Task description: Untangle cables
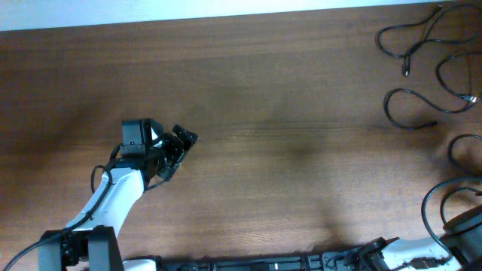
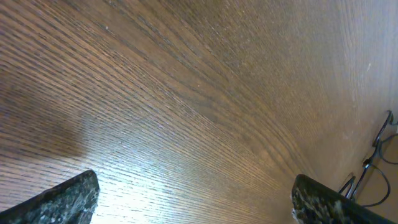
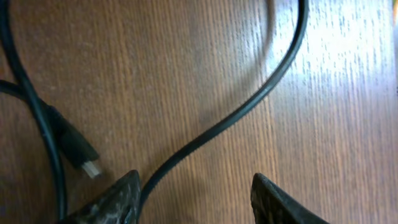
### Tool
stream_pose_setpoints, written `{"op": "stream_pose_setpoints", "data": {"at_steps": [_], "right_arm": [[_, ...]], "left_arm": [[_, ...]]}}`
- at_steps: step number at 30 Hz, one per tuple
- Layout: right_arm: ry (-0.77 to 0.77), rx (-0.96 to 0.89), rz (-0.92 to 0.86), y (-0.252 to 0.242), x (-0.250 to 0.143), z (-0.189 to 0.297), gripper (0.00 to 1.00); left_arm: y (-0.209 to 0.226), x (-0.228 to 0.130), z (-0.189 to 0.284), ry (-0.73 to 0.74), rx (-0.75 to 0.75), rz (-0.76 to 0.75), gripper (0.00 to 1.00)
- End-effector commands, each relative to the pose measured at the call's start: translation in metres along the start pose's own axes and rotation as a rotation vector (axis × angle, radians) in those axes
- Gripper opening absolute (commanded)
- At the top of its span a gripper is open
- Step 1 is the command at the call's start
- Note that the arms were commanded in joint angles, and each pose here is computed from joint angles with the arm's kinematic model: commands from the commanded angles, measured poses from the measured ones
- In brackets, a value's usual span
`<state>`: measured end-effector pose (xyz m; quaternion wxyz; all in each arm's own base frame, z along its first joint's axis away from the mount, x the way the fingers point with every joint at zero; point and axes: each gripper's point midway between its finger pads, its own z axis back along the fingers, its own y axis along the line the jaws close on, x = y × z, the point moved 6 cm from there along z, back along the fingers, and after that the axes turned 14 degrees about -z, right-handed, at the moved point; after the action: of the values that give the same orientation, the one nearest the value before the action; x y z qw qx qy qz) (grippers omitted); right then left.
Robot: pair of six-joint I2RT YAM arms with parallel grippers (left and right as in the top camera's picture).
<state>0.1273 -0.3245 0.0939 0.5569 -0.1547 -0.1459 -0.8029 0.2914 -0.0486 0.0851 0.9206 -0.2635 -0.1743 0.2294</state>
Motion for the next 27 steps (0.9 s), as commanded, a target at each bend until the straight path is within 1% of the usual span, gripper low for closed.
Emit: {"op": "stream_pose_setpoints", "data": {"at_steps": [1,2,3,4,5,7,9,10,12,14,16,18,21,23,24,25,26,27], "right_arm": [[0.020,0.007,-0.003,0.000,-0.005,-0.002,0.52],[0.024,0.016,0.005,0.002,-0.006,-0.002,0.57],[0.024,0.031,0.028,0.007,-0.008,-0.001,0.65],[0.033,0.064,0.081,0.014,-0.012,0.001,0.69],[0.036,0.091,0.143,0.024,-0.018,0.004,0.72],[0.032,0.113,0.235,0.040,-0.035,0.010,0.74],[0.028,0.123,0.294,0.050,-0.048,0.014,0.73],[0.032,0.126,0.319,0.055,-0.055,0.015,0.72],[0.050,0.112,0.351,0.055,-0.064,0.013,0.63],[0.085,0.080,0.372,0.051,-0.072,0.009,0.58],[0.129,0.031,0.390,0.040,-0.081,0.001,0.59],[0.147,0.013,0.397,0.031,-0.090,-0.006,0.62],[0.163,0.005,0.402,0.020,-0.102,-0.016,0.61],[0.173,-0.004,0.405,0.011,-0.110,-0.022,0.55],[0.180,0.000,0.405,0.008,-0.114,-0.025,0.45],[0.195,0.023,0.402,0.008,-0.119,-0.027,0.38],[0.228,0.071,0.395,0.011,-0.125,-0.028,0.27],[0.268,0.132,0.387,0.018,-0.131,-0.026,0.13]], "left_arm": [[0.001,0.001,0.002,-0.011,0.008,-0.018,0.99],[0.001,0.001,0.002,-0.011,0.008,-0.018,0.99],[0.001,0.001,0.002,-0.012,0.008,-0.018,0.99],[0.001,0.001,0.002,-0.012,0.008,-0.018,0.99],[0.001,0.001,0.002,-0.013,0.008,-0.018,0.99],[0.001,0.001,0.002,-0.013,0.009,-0.018,0.99],[0.002,0.001,0.002,-0.014,0.011,-0.018,0.99],[0.002,0.001,0.002,-0.014,0.011,-0.018,0.99],[0.002,0.001,0.002,-0.014,0.011,-0.018,0.99],[0.002,0.001,0.002,-0.014,0.011,-0.018,0.99],[0.002,0.001,0.002,-0.014,0.011,-0.018,0.99],[0.002,0.001,0.002,-0.014,0.011,-0.018,0.99],[0.002,0.001,0.002,-0.014,0.011,-0.018,0.99],[0.002,0.001,0.002,-0.014,0.011,-0.018,0.99],[0.002,0.001,0.002,-0.014,0.011,-0.018,0.99],[0.002,0.001,0.002,-0.014,0.011,-0.018,0.99],[0.002,0.001,0.002,-0.014,0.011,-0.018,0.99],[0.002,0.001,0.002,-0.014,0.011,-0.018,0.99]]}}
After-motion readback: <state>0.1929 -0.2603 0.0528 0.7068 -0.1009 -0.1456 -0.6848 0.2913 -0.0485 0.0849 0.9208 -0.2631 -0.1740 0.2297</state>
